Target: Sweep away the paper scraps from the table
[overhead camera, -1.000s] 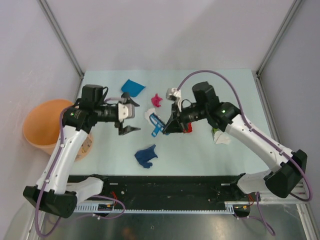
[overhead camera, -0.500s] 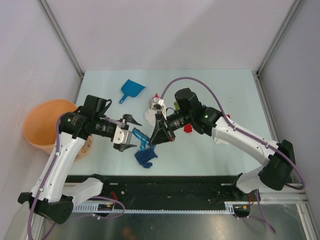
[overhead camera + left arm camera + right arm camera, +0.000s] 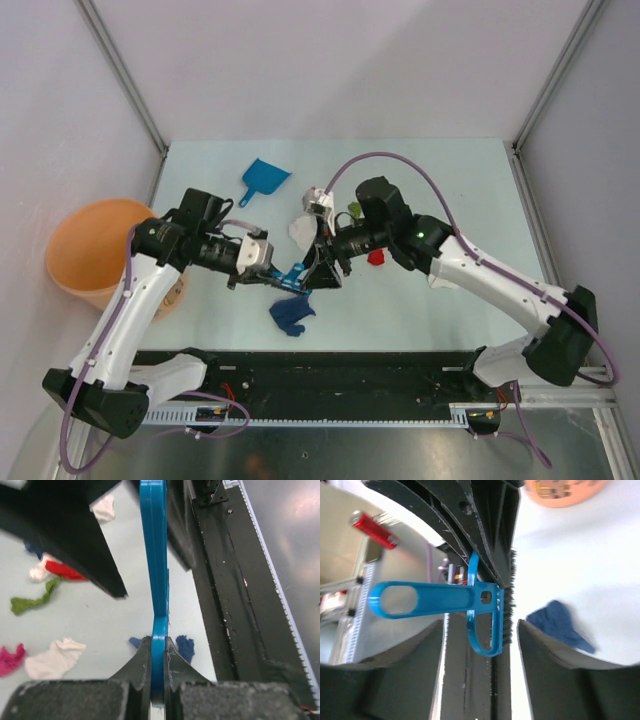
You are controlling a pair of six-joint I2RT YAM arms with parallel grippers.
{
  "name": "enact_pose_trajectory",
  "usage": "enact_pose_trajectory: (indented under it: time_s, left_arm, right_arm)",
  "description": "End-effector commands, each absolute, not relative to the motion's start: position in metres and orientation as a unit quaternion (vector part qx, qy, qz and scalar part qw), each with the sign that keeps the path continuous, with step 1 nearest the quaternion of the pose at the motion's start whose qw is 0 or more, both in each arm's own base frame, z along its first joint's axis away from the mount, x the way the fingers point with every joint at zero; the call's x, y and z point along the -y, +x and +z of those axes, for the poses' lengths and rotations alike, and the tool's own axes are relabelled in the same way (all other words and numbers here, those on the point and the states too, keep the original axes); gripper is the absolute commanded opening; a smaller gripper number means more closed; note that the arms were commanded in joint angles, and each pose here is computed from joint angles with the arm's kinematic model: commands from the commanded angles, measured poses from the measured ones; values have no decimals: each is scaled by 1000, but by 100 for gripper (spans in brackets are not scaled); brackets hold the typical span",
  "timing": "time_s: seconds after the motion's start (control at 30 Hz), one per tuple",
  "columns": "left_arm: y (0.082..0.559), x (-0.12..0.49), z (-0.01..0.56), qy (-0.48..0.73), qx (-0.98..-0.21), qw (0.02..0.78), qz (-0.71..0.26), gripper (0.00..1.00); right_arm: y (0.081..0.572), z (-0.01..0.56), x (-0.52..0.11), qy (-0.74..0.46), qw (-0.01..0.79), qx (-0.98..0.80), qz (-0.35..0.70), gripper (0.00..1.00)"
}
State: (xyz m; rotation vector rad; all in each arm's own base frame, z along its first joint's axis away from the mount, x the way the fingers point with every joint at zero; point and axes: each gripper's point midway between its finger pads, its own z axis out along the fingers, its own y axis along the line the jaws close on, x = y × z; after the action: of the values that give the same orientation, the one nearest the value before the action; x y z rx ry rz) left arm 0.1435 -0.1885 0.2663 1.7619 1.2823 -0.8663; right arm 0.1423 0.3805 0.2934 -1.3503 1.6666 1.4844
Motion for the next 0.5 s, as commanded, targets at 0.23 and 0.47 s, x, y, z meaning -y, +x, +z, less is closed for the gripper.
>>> enact_pose_trajectory:
  time_s: [0.23,0.47]
  left_arm:
    - [148,206,257,554,-644,304,-431,0]
    - [129,213,256,571,-626,288,-445,0]
  right_arm:
    - [168,360,-339,-485,490,-604,399,100]
    - [171,363,-357,-478,489,-596,420,84]
